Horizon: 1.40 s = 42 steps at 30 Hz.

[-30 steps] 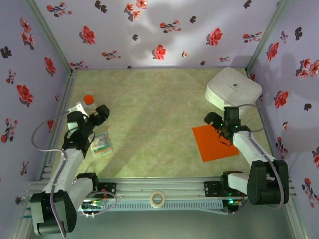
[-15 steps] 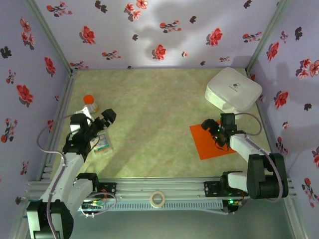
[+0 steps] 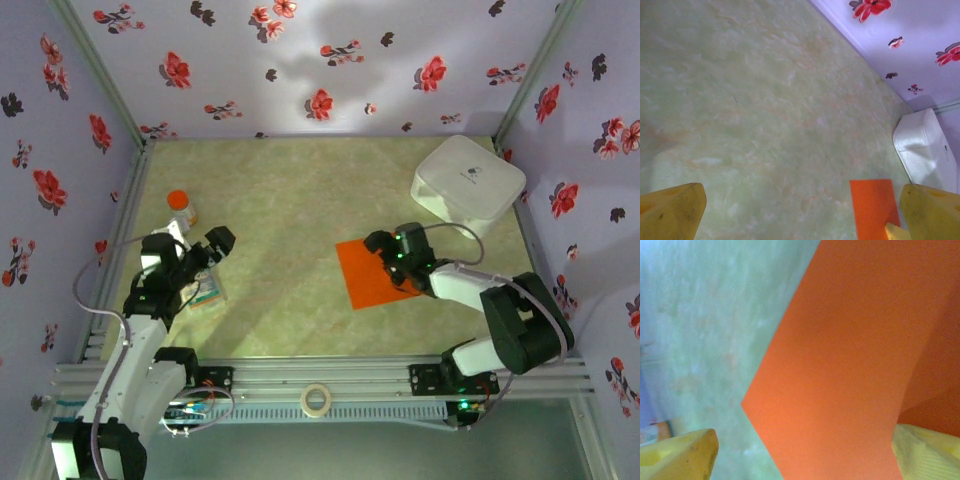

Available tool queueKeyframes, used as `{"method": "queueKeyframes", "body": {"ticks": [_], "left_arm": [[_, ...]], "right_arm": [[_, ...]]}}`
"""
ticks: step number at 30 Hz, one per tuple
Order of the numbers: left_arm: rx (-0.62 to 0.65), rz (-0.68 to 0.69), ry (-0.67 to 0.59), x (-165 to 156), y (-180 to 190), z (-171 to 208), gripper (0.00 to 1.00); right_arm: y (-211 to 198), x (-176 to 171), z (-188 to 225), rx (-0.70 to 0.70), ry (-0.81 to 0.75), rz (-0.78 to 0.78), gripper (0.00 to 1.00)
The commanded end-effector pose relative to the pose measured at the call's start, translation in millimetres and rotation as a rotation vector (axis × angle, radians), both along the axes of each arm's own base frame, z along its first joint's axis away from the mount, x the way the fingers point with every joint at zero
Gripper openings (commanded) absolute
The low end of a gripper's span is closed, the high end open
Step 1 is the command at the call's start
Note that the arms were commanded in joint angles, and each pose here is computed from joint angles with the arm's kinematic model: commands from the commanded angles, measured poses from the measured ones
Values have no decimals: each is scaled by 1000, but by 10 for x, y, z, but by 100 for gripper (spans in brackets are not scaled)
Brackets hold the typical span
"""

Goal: Fold a paper plane with a square sheet of paper (pick it up from the middle)
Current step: Move the square sheet of paper to the center of the table.

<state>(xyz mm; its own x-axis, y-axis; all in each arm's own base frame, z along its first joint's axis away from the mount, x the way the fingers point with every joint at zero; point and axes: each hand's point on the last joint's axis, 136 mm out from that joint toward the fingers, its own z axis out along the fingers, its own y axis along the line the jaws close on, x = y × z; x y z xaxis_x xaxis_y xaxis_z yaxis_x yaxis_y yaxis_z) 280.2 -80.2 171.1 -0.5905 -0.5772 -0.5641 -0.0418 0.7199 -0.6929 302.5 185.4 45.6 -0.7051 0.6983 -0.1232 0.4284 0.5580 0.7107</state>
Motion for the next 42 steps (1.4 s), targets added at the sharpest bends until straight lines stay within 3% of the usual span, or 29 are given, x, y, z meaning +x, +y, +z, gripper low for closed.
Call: {"method": "queueKeyframes", "body": {"ticks": [1,3,5,11,15,21,29,34,42], "left_arm": [[-19,-39,3,-38,-92,68,100],[-14,-56,11,-54,-121,59,100],[-6,-64,25,-66,-129,51,100],[54,-83,31,-91,-105,58,100],[73,-55,31,-84,-40,77,100],[66,0,-3,-144,60,189,100],[78,35,-63,-227,136,269,100],[58,21,-54,-233,100,206,100],[-55,22,2,-222,14,120,100]], "right_arm": [[236,-223,-227,94,145,-111,90],[499,-143,8,130,77,-31,90],[644,-63,231,78,-4,117,91],[322,-172,290,-381,-36,459,92],[346,-259,228,-327,-16,628,90],[420,-272,136,-250,21,691,89],[468,-296,-109,-191,100,630,84],[516,-299,-270,-123,170,488,83],[1007,-293,-375,82,197,173,84]]}}
